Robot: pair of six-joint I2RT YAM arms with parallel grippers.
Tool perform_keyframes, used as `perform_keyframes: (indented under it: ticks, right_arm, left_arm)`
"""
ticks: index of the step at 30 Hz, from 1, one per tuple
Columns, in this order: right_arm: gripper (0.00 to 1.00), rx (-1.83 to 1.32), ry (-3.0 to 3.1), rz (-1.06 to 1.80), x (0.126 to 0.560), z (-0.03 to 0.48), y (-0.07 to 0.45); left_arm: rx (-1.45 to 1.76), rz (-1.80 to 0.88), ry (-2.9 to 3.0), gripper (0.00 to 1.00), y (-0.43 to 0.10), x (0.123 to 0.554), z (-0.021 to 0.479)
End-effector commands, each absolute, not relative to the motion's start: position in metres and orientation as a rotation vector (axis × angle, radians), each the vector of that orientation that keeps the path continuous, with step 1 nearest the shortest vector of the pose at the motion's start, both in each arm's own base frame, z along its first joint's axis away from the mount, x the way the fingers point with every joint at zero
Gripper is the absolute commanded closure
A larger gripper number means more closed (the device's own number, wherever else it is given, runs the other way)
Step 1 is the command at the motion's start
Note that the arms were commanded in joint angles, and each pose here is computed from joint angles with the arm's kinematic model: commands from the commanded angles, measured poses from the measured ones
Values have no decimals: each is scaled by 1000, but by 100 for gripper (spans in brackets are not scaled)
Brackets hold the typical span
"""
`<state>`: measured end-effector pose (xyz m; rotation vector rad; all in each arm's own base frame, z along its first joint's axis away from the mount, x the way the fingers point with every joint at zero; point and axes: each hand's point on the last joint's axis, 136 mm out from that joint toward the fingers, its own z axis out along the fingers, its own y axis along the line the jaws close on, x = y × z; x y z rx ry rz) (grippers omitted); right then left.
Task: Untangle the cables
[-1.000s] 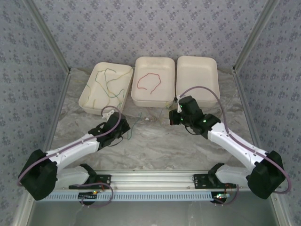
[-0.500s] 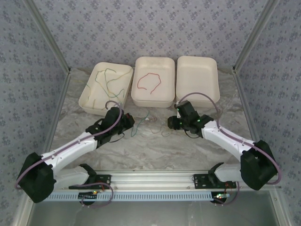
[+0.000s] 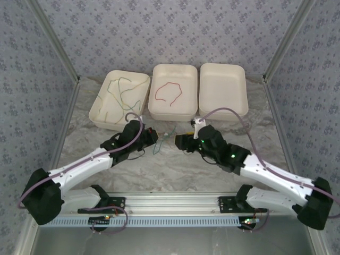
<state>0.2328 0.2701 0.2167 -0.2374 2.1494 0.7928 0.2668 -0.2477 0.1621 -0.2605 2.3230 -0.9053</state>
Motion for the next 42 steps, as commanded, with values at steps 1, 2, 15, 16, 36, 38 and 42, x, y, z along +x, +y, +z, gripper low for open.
perform_keyframes:
  ticks: [1,2,15,16,36,38,42]
  right_arm:
    - [41,-168,2111,832,248,229,286]
    - [41,-163,2111,822,252,230,288]
    - [90,-34,2117,871,288,219,278]
    - [98,-20,2112,877,288,219,276]
    - [100,599,1696,1056,258,246,160]
    - [100,662,1635,1110,257,248,154]
    - [100,818,1536,1167,256,248,136]
  left_arm:
    - [-243,-968,2272,100,-261,271,184]
    - [-243,-966,2272,100,-262,271,184]
    - [-260,-1003,2271,100,-268,264,184]
    - [-275,-1002,2266,100,-266,264,185]
    - [-1131,-1203,1716,100,-149,253,186]
    - [-1152,-1225,1710,100,-151,252,185]
    - [-1223,-1237,1717,100,-153,246,176]
